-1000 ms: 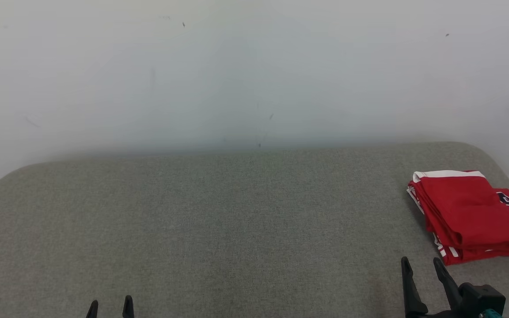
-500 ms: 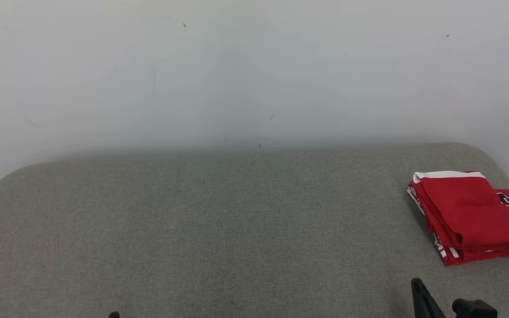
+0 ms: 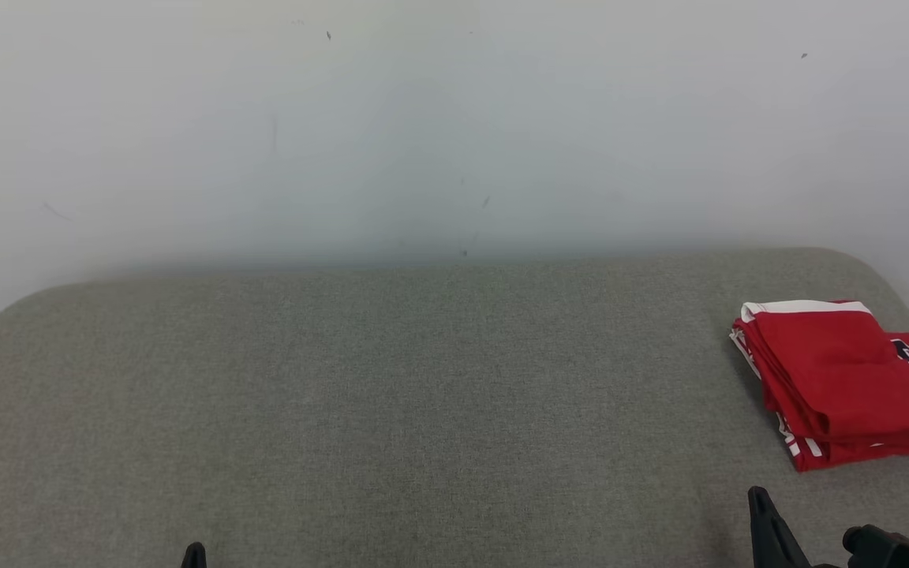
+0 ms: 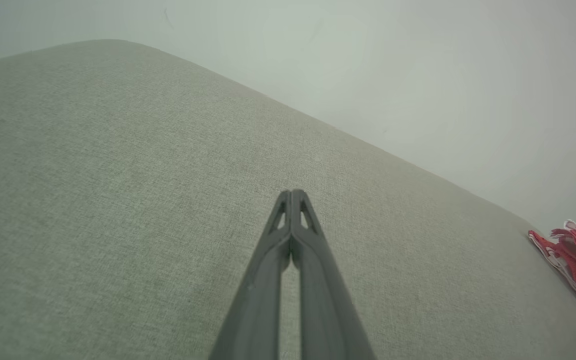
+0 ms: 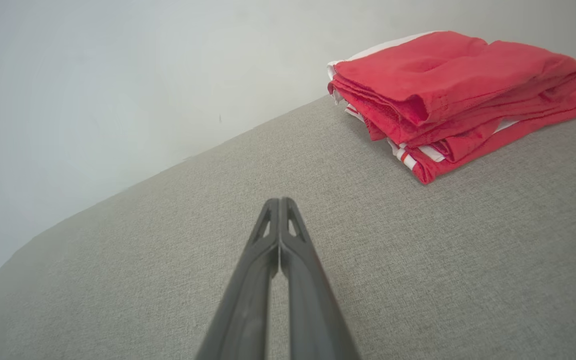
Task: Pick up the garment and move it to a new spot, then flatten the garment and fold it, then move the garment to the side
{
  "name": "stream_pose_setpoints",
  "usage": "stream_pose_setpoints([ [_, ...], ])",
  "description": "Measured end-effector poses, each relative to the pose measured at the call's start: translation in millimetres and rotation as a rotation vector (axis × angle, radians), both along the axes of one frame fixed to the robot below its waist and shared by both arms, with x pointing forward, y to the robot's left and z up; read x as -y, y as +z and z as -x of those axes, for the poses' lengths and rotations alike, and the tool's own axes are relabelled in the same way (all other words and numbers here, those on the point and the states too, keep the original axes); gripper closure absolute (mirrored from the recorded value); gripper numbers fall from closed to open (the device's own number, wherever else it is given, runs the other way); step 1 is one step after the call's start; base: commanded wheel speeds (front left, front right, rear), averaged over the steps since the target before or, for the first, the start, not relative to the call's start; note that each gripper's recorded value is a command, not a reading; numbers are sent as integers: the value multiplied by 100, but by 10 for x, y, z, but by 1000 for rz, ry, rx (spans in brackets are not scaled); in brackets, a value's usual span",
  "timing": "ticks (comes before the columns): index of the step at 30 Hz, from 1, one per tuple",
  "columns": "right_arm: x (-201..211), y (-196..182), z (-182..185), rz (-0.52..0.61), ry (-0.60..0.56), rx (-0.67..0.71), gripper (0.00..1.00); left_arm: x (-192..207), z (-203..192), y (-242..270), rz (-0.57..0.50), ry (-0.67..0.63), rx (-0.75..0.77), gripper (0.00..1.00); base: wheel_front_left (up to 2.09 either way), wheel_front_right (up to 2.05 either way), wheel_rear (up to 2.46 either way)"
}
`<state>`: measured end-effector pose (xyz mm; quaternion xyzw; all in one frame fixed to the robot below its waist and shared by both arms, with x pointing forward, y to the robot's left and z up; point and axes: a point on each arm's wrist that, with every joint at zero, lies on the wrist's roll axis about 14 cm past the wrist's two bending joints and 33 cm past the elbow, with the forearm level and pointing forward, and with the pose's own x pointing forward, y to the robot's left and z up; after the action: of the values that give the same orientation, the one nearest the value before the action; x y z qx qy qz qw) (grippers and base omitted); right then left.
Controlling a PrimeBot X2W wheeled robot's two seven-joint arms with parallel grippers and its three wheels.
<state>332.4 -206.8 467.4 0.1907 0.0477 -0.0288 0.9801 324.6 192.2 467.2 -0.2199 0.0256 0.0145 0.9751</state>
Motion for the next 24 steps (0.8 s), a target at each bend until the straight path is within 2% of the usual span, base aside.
stream_pose_setpoints([
  [8,28,33,-33,-150,-30,12,100,-12,-92,40,139,19,-3,100,0,0,0],
  [24,65,116,-116,-379,-65,41,100,-9,-236,100,359,32,-8,100,0,0,0],
])
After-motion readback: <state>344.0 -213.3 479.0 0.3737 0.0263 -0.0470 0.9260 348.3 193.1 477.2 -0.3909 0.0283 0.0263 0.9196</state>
